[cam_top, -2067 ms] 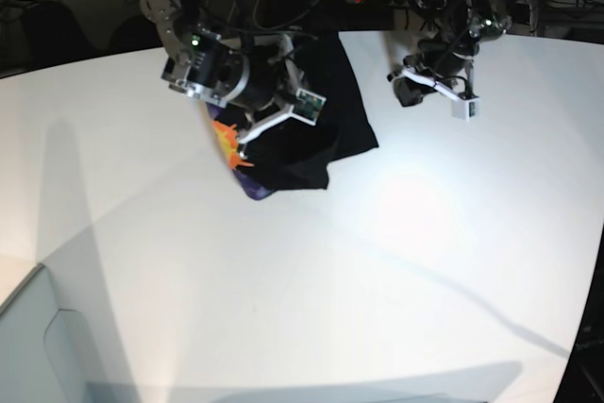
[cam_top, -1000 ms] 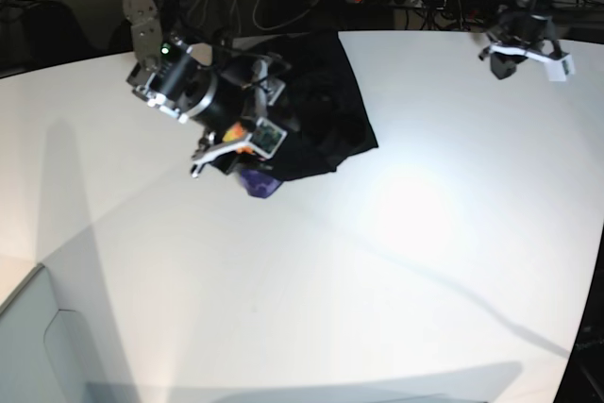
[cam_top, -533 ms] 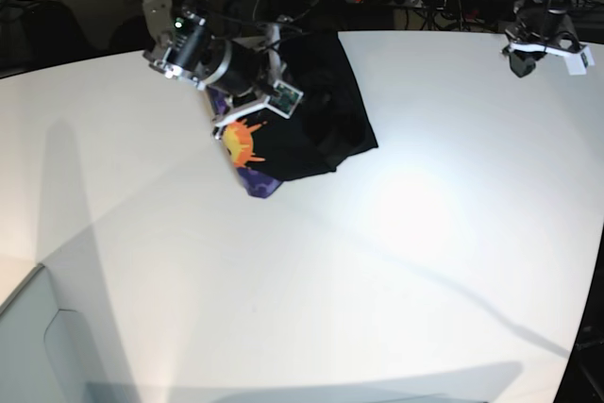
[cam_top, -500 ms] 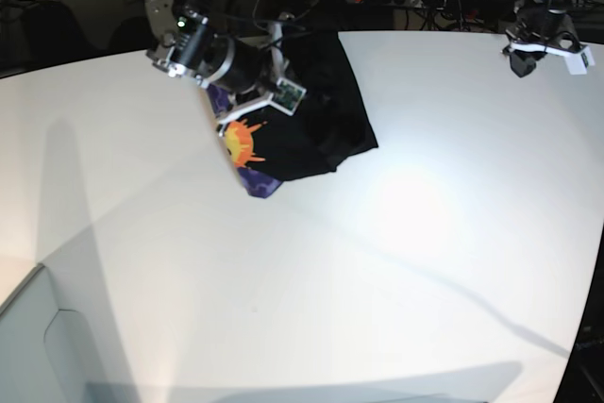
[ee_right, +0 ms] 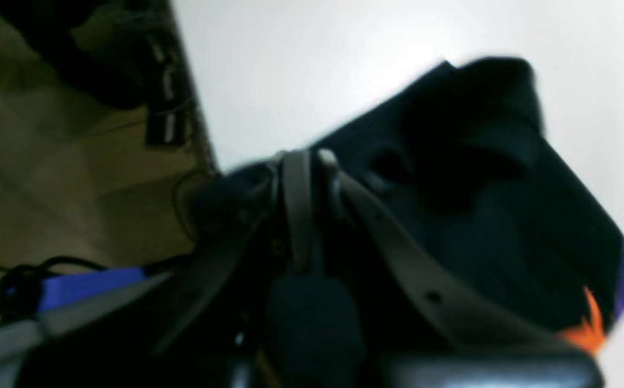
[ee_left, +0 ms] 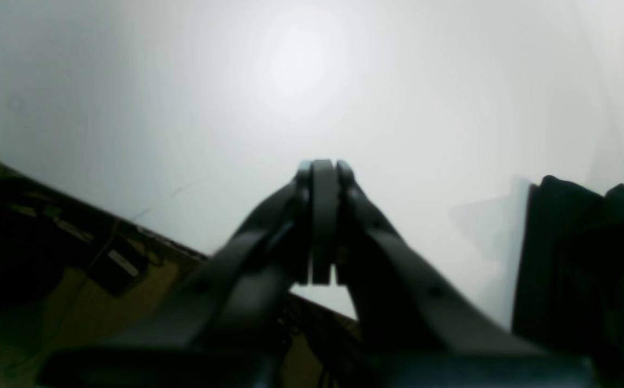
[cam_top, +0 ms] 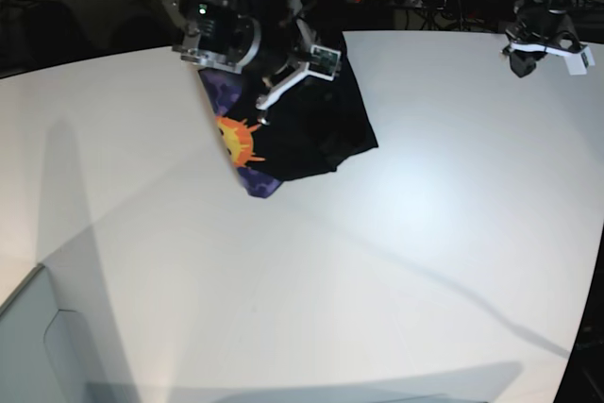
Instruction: Fold the T-shirt properly
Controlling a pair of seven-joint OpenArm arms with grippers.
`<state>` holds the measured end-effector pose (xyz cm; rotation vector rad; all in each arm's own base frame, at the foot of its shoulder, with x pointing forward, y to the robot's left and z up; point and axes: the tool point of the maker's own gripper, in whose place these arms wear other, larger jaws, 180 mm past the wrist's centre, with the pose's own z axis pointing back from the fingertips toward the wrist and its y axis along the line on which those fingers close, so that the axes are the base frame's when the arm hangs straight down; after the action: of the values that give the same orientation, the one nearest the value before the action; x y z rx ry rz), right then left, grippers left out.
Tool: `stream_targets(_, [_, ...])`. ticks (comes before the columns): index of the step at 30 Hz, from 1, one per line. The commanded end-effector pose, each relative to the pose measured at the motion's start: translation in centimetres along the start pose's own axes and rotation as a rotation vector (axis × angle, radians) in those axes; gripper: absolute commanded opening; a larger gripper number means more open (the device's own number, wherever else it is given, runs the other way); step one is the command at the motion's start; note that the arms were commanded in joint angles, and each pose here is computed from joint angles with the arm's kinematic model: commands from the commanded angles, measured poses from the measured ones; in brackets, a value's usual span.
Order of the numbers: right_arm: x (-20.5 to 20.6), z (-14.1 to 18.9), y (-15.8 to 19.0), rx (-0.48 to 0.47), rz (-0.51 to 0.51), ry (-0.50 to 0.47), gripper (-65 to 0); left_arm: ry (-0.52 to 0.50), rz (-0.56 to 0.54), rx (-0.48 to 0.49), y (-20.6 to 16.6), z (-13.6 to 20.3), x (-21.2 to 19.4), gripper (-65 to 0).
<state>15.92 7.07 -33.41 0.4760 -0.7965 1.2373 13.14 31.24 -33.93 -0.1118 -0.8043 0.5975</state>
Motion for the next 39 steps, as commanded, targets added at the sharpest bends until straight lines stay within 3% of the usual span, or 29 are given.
stream_targets(1, [1.2, 0.4, -0.9, -0.021, 0.011, -0.047, -64.9, -0.029, -0.019, -0.003, 0.0, 0.5, 0.9, -65.0])
stream_targets(8, [1.5, 0.1, -7.5, -0.156, -0.028, -0.046, -64.9, -0.062, 0.004, 0.058, 2.0, 1.7, 1.6, -65.0])
stream_targets(13, [-0.5, -1.9, -9.7, -0.143, -0.067, 0.011, -64.9, -0.059, 0.008, 0.101, 3.4, 2.8, 1.3, -65.0])
stream_targets(20, [1.5, -4.3, -9.1, -0.095, -0.106, -0.030, -64.9, -0.057, 0.010, 0.102, 3.4, 2.8, 1.2, -65.0])
stream_targets(27, [5.8, -6.4, -3.9, 0.042, 0.001, -0.091, -64.9, -0.044, 0.006, 0.111, 3.7, 3.0, 0.8, -65.0])
stream_targets(30, [6.4, -5.5, -4.8, 0.007, 0.018, -0.111, -64.9, -0.044, 0.003, 0.114, 3.8, 3.1, 0.9, -65.0])
stream_targets(34, [6.2, -2.7, -8.4, -0.116, 0.007, -0.125, -64.9, -0.045, 0.004, 0.114, 3.8, 3.1, 0.9, -65.0])
stream_targets(39, [3.8, -1.7, -11.9, -0.197, -0.051, -0.083, -64.9, -0.048, 0.006, 0.111, 3.7, 3.0, 1.0, -65.0])
